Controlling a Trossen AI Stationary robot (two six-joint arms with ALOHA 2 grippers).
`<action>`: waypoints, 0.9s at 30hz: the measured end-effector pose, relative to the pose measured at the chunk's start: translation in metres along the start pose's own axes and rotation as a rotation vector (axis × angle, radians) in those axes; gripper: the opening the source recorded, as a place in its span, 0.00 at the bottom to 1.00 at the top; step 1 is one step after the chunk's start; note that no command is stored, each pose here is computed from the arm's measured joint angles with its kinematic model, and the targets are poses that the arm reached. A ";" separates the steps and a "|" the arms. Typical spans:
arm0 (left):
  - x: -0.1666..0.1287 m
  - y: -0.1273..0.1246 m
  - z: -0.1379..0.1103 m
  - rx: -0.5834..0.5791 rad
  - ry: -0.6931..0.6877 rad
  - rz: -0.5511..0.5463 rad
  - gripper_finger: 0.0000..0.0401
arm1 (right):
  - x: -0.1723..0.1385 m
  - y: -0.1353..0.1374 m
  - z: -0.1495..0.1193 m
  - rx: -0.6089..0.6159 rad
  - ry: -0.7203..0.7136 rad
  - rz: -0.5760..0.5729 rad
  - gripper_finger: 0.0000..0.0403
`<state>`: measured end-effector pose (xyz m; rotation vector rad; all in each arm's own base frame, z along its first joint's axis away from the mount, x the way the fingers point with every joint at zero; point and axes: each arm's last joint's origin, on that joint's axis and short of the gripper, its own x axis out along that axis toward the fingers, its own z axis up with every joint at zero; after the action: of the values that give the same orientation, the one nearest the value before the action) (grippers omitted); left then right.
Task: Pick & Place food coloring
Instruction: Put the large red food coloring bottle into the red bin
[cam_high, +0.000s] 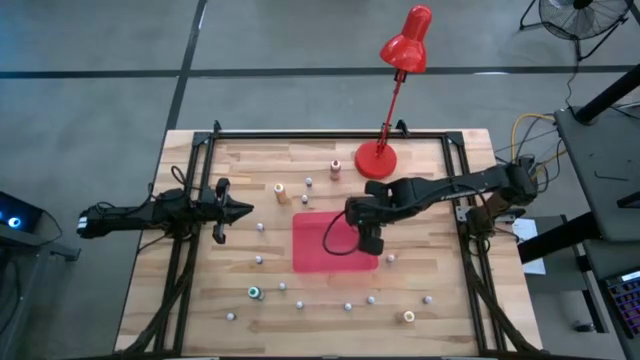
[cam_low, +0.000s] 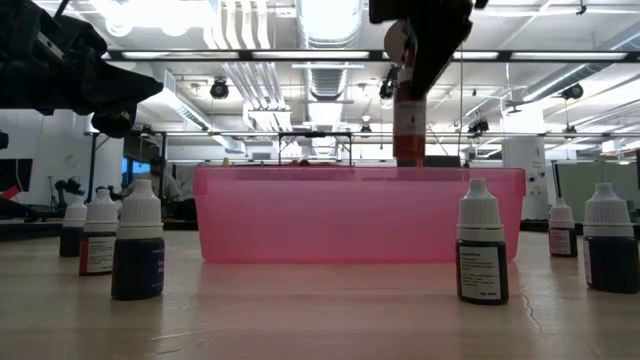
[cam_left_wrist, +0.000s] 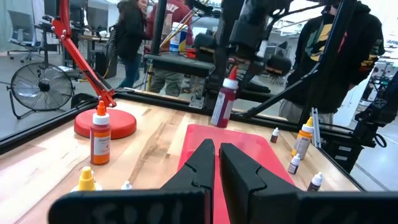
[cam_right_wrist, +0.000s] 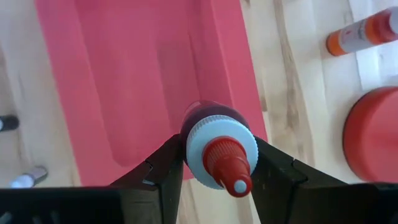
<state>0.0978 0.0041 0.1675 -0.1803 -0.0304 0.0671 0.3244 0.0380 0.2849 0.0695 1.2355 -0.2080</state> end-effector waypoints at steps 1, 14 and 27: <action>0.000 0.000 0.000 0.000 0.000 0.000 0.00 | 0.004 0.000 -0.002 0.001 0.007 -0.002 0.35; 0.000 0.000 0.000 0.000 0.000 0.000 0.00 | 0.044 -0.016 -0.008 0.056 0.012 -0.018 0.35; 0.000 0.000 0.000 0.000 0.000 0.000 0.00 | 0.075 -0.020 -0.009 0.083 0.079 -0.006 0.35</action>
<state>0.0978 0.0041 0.1675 -0.1803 -0.0304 0.0672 0.3360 0.0106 0.2124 0.1475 1.3060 -0.2642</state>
